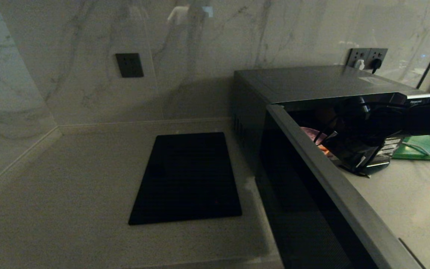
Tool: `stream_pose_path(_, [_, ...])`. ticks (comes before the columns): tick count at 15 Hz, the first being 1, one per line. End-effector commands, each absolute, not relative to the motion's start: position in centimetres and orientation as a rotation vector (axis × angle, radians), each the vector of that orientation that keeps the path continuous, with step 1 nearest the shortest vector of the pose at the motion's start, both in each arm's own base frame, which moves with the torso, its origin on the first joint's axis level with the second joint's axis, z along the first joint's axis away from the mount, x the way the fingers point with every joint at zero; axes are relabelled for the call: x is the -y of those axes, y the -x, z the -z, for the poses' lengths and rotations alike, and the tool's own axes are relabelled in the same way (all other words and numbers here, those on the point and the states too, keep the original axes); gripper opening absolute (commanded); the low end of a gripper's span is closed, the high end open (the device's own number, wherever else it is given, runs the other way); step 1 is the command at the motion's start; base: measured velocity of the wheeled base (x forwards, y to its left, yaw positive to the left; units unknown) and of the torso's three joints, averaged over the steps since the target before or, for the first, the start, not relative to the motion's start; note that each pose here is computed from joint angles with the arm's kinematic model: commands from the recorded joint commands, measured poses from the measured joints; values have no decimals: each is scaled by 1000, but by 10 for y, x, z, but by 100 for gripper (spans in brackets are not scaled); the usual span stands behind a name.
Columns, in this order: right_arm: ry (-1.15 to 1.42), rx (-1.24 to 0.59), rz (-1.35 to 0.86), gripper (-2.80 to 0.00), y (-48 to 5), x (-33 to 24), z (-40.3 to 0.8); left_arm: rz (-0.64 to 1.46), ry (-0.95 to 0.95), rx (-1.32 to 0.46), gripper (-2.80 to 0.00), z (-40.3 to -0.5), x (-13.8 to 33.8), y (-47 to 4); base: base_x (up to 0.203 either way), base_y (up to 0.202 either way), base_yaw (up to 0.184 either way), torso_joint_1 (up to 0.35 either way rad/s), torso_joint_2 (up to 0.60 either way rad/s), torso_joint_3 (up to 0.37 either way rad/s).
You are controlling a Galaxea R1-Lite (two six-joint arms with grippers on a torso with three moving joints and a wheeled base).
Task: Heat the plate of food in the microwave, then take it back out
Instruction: Take the plate out of the microwave
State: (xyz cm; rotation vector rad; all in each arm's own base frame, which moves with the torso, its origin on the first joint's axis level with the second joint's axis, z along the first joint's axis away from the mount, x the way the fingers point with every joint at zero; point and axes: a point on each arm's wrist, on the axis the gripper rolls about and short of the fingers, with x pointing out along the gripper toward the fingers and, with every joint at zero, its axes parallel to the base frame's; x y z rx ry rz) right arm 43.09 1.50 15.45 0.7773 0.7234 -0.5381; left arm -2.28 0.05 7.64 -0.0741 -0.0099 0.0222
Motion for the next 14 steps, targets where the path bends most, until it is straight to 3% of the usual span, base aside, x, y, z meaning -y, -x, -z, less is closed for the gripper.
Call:
stream_pose_path(1, [-785, -712, 537, -280, -428, -15, -160, -23, 75, 10, -280, -76, -1, 23, 0, 0, 0, 0, 0, 0])
stream_pose_path(14, [-802, -692, 534, -280, -404, -12, -181, -23, 75, 9, -280, -76, -1, 23, 0, 0, 0, 0, 0, 0])
